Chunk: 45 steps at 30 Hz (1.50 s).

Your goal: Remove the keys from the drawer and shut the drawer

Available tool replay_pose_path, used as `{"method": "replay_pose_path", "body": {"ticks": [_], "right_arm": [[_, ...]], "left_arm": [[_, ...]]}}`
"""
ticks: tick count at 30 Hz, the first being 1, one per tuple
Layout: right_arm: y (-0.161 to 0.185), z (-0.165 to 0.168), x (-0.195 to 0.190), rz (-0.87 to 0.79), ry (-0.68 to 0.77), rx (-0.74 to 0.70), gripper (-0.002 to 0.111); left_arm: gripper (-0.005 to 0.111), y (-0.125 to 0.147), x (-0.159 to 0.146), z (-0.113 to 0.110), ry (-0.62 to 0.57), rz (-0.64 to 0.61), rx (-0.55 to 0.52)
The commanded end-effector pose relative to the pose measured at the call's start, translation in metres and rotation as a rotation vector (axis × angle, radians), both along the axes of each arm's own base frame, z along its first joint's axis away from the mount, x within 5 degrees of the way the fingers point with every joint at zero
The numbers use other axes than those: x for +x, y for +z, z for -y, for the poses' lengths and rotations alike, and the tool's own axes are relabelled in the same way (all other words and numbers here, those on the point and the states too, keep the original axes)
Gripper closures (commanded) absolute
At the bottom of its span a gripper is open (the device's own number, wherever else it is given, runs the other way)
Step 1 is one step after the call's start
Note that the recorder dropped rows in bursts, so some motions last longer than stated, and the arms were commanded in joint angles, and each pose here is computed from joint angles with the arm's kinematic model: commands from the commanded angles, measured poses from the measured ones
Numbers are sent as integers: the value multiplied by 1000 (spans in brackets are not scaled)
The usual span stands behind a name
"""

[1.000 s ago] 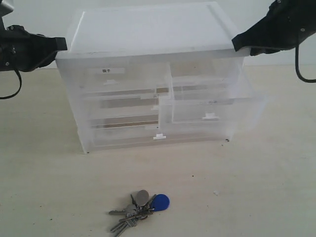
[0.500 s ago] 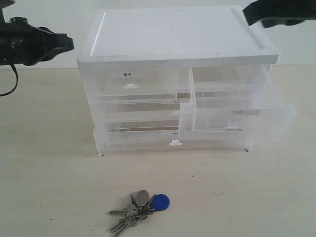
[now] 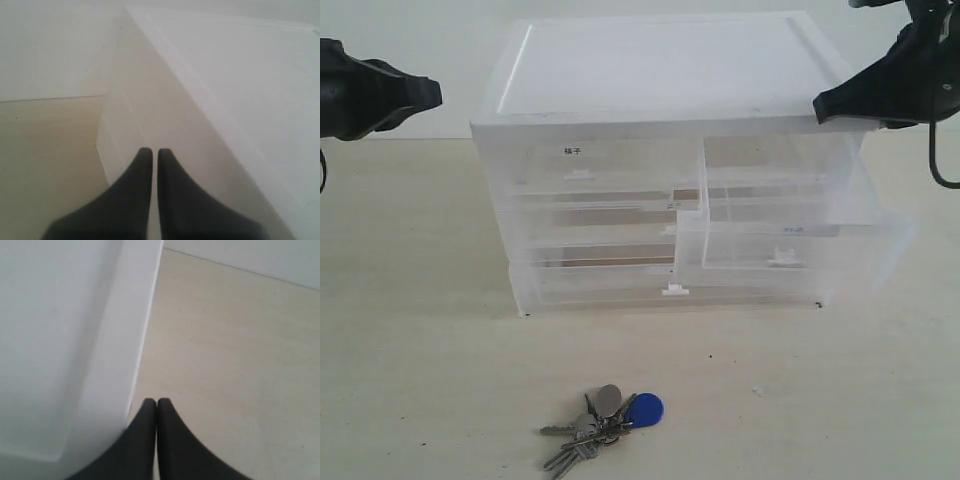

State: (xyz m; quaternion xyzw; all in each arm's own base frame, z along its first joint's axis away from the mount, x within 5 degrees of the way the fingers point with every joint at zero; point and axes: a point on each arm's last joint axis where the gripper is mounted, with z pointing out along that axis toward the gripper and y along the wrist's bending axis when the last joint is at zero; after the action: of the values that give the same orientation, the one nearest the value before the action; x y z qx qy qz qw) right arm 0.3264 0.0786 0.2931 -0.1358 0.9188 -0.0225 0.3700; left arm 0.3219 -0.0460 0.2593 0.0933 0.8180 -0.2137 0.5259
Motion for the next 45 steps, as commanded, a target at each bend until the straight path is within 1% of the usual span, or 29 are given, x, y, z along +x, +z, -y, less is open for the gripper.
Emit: {"method": "replay_pose_path", "body": {"ticks": [1,6,11,15,17,23,30,33,41,45], "right_arm": [[6,-17,-8,7,59,32,108],[10,-29,-15,10,103,30,108],[10,-28,-15,12,104,25,108],[10,-28,-15,9,103,26,108],[9,-28,-16,-2,99,28,108],[8,-29,-17,-22,108,23,108],[7,-33,-19,-46,130,61,108],[6,-37,-22,-61,153,50,108],[4,-69,-38,-84,265,33,108],[3,-75,-43,-100,289,15,108]], "left_arm": [[102,-7,2,2,-32,-11,-7],[102,-13,4,6,-77,-14,-18],[102,-18,4,7,-81,-27,-22],[102,-29,-3,8,-102,-47,-10],[102,-30,-4,7,-90,-44,-11],[102,-31,-5,8,-107,-44,-8],[102,-36,-11,10,-125,-59,-27],[102,-37,-15,10,-127,-64,-30],[102,-36,-33,11,-140,-65,-41],[102,-39,-45,10,-135,-64,-38]]}}
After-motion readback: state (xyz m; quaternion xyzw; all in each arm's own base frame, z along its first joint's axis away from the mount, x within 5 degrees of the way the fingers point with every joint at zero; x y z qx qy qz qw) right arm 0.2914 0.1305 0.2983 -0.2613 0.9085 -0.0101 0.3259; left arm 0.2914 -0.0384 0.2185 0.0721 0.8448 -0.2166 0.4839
